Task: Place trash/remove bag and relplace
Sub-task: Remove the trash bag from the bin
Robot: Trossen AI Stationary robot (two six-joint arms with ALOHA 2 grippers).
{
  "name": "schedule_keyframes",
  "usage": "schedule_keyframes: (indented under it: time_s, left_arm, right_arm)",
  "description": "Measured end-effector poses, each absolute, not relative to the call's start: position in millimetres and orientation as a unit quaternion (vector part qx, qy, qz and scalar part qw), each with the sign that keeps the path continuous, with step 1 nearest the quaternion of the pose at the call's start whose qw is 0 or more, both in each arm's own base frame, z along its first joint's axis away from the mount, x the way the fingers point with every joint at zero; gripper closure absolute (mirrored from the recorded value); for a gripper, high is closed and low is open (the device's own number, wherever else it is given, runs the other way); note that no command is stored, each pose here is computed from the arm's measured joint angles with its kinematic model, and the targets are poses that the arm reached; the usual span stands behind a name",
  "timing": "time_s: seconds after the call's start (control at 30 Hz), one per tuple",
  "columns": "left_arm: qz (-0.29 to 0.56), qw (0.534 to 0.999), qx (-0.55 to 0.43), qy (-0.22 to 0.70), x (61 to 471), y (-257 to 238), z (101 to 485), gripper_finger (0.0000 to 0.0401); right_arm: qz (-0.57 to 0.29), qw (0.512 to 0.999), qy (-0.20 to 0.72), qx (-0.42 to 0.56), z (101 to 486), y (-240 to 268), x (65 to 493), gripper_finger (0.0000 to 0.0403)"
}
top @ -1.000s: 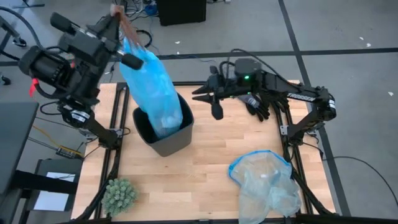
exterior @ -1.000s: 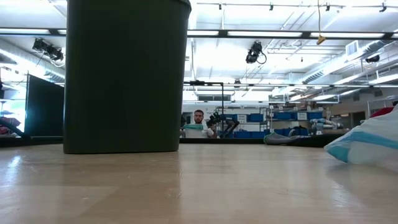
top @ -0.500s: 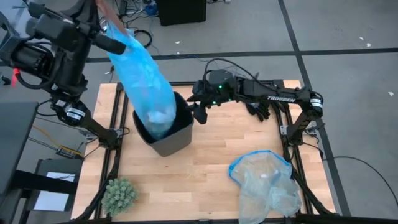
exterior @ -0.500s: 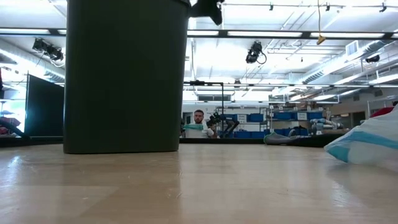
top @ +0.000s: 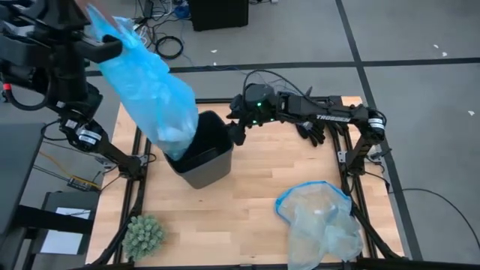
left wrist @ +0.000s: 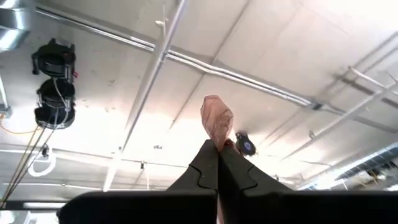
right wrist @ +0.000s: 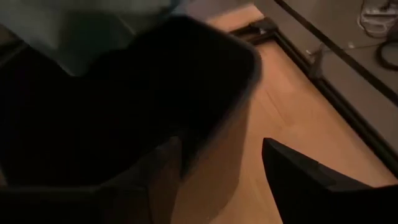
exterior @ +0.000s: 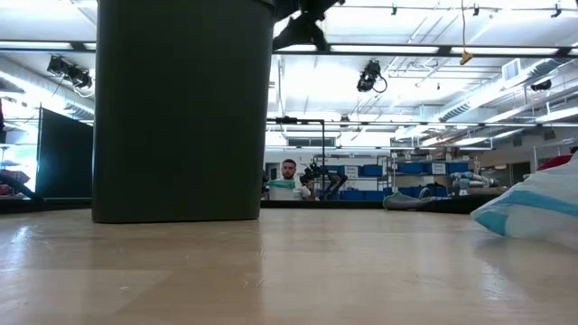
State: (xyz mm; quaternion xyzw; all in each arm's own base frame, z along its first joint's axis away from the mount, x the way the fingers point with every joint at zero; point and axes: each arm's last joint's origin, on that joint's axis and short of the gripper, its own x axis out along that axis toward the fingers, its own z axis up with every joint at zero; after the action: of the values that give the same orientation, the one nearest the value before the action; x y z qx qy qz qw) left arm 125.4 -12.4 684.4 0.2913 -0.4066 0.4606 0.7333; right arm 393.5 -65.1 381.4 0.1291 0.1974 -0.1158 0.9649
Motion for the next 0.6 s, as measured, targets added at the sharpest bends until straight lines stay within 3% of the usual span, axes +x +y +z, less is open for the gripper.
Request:
schedule_keyframes:
  time_s: [0.3,0.6]
  left_arm:
    - [0.445,0.684,0.312,-0.486,99.1,-9.8,690.3,0.0401]
    - [0.440,0.684,0.296,-0.501,82.6,-6.8,692.4,0.0401]
  right_arm:
    - [-0.118,0.947,0.236,0.181,347.5,-67.5,416.1,0.0202]
    - [-0.101,0.939,0.258,0.202,338.1,-68.7,418.6,0.0298]
